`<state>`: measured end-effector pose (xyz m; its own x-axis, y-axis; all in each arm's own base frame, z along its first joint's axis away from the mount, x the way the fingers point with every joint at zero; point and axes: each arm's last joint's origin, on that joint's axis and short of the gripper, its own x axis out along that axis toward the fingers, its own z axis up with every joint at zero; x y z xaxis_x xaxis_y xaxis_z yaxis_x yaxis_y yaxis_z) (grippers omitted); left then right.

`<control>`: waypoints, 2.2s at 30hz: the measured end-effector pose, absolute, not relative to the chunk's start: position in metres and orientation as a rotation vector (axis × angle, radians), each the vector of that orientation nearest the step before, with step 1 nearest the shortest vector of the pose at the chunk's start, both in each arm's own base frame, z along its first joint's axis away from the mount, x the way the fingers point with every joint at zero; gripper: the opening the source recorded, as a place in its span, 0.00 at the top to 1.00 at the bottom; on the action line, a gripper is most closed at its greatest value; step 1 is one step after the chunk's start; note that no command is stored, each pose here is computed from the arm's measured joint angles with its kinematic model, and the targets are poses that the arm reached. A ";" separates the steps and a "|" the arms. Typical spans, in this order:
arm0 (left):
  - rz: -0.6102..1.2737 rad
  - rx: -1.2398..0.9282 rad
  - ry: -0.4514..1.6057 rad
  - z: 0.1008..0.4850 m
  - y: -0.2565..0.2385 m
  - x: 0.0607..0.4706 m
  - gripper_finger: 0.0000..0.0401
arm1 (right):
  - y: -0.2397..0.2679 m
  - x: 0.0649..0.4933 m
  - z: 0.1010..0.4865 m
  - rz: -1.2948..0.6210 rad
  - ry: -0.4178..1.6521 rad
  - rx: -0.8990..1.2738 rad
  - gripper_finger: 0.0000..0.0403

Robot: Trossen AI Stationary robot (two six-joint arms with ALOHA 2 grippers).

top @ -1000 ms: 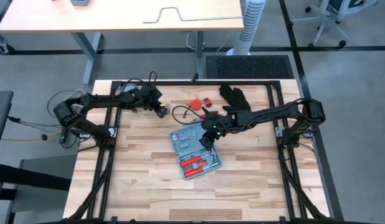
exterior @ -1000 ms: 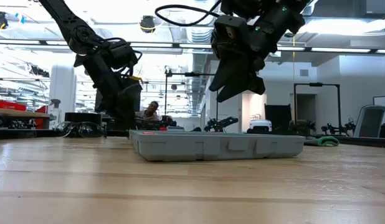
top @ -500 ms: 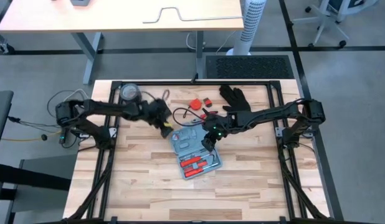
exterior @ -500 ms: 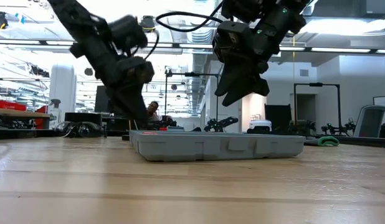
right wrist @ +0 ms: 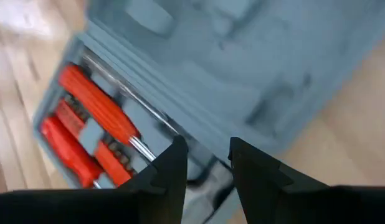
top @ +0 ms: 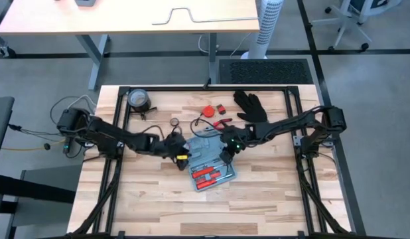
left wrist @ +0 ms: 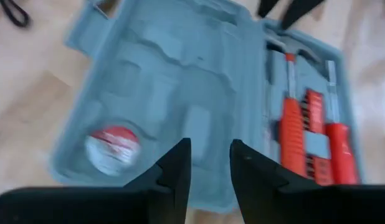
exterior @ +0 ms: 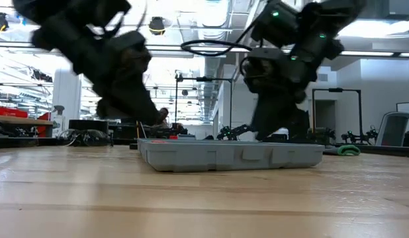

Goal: Prefit tool cases
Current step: Remove the orange hammer from the gray toolbox

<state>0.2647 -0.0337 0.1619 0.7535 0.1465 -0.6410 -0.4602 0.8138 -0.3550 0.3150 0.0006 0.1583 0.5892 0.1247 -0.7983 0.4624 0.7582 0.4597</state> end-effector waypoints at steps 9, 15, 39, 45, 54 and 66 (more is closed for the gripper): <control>0.299 -0.740 0.552 0.117 -0.050 0.220 0.75 | 0.045 0.305 0.157 -0.150 0.886 0.765 0.71; 0.193 -0.705 0.597 0.117 -0.059 0.218 0.75 | 0.075 0.296 0.147 -0.278 0.908 0.724 0.71; 0.170 -0.654 0.662 0.113 -0.077 0.208 0.75 | 0.066 0.267 0.142 -0.869 0.798 0.819 0.71; 0.169 -0.650 0.660 0.113 -0.077 0.208 0.75 | 0.067 0.268 0.132 -0.753 0.836 0.904 0.71; 0.214 -0.620 0.681 0.110 -0.075 0.206 0.75 | 0.079 0.297 0.117 -0.531 0.746 1.003 0.71; 0.183 -0.581 0.773 0.106 -0.075 0.201 0.75 | 0.084 0.314 0.111 -0.448 0.726 0.998 0.71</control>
